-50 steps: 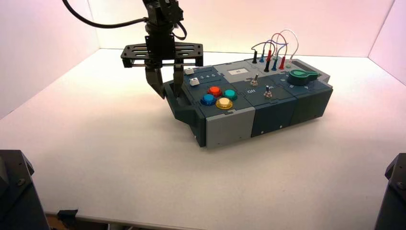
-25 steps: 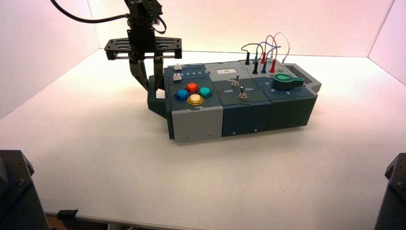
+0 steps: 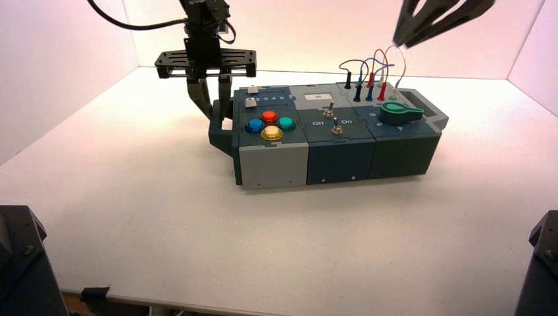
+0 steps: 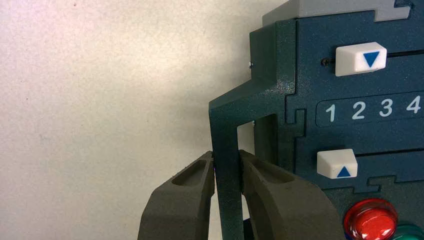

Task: Flip the bottom switch on with the right gripper.

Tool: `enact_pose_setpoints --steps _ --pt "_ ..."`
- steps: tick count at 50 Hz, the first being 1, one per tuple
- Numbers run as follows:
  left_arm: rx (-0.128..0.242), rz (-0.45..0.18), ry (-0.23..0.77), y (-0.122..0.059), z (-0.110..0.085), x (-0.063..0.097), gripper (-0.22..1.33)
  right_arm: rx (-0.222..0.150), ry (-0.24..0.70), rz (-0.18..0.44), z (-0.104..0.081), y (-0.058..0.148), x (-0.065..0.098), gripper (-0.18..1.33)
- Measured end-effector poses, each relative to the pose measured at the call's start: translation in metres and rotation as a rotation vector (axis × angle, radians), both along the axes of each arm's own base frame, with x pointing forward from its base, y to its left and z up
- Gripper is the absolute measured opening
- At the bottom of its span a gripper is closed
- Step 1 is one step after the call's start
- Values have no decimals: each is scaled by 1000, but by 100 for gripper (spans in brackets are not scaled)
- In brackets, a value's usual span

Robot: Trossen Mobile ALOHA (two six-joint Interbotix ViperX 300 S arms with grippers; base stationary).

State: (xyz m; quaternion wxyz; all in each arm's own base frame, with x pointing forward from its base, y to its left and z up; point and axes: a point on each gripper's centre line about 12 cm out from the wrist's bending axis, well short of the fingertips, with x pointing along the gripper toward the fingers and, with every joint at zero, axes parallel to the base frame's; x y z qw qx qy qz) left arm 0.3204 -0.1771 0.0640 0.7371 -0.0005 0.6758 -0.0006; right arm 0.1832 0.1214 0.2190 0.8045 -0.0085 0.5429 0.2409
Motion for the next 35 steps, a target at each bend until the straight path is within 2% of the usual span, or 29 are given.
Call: enact_pose_setpoints --steps 9,13,19,20,22,24,25,28,35 --pt "3 -3 13 0 -5 3 50 -33 59 5 -24 9 11 43" --pt "4 -5 16 0 -5 3 50 -51 86 18 -36 16 15 37" --pt "3 -7 15 -1 -5 4 50 -73 112 50 -49 29 20 23" --pt "4 -7 16 -1 -5 4 50 -76 116 57 -53 34 24 14" --pt "2 -7 15 -1 -5 4 50 -79 118 60 -54 37 26 11" --pt "3 -7 17 -1 -5 4 50 -83 123 60 -57 39 29 3" --pt "2 -6 15 -2 -5 5 50 -88 129 60 -61 42 32 -5" --pt "2 -9 14 -3 -5 6 50 -93 134 57 -66 44 37 -14" --pt "0 -16 10 -3 -5 8 50 -99 138 49 -74 48 44 -14"
